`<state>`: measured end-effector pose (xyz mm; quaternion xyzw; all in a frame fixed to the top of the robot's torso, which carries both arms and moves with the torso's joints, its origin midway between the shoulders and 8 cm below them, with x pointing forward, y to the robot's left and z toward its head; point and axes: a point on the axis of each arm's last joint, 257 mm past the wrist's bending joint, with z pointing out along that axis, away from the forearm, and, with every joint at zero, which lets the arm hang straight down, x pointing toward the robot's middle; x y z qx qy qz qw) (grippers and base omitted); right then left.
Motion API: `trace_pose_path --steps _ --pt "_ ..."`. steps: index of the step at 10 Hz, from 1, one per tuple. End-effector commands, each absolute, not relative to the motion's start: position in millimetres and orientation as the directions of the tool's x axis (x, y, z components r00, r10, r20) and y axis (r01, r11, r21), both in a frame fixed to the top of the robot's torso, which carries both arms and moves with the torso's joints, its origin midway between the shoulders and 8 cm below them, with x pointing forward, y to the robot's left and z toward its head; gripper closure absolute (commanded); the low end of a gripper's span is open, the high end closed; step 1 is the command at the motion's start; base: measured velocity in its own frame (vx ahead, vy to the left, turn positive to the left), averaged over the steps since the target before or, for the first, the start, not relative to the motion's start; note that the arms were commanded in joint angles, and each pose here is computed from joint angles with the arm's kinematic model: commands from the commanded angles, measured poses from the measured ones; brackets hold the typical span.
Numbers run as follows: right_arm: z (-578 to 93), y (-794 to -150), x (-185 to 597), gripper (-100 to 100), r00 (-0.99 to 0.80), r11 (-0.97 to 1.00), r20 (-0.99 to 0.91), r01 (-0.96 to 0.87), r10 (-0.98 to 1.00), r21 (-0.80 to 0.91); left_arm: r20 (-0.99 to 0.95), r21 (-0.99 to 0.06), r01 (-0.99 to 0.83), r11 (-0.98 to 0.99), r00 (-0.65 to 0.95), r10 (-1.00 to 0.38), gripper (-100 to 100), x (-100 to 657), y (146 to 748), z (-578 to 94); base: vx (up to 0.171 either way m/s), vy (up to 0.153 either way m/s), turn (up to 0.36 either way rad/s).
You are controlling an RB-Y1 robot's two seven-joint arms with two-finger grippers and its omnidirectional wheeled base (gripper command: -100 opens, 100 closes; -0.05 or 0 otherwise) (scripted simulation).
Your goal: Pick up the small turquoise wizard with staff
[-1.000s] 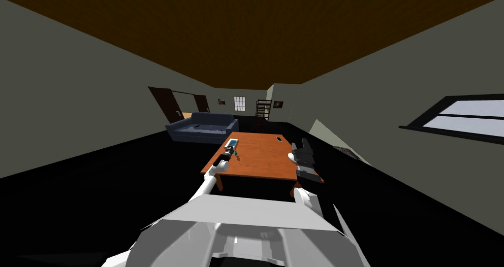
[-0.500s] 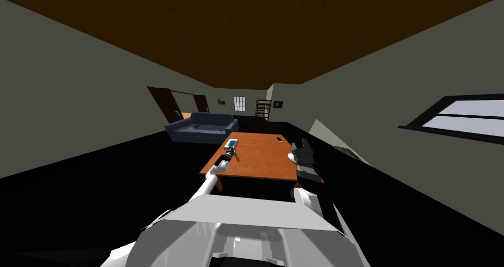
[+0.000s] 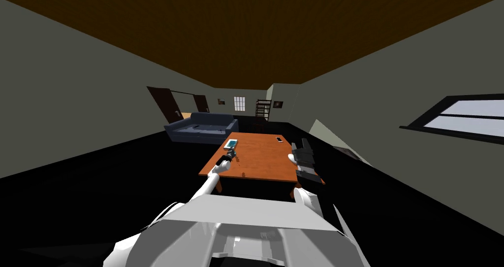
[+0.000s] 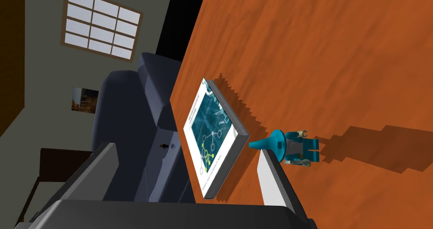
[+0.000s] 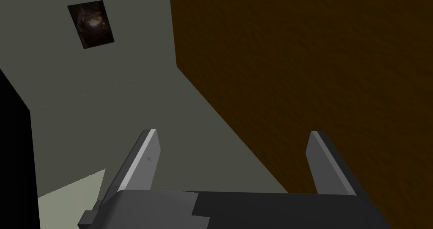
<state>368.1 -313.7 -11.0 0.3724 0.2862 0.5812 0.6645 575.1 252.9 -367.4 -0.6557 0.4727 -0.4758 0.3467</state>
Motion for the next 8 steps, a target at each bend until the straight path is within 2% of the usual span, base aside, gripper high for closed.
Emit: trace_pose_path --steps 1,8 --pt "-11 -314 368 0 0.160 0.047 0.052 -0.559 0.986 0.828 0.324 -0.882 -0.320 -0.345 0.120 -0.938 -100 576 252 -379 0.031 -0.007 0.010" --pt "-11 -314 368 0 0.160 0.047 0.052 -0.559 0.986 0.828 0.370 -0.802 -0.424 -0.421 0.201 -0.907 -100 562 252 -433 0.025 -0.004 0.010"
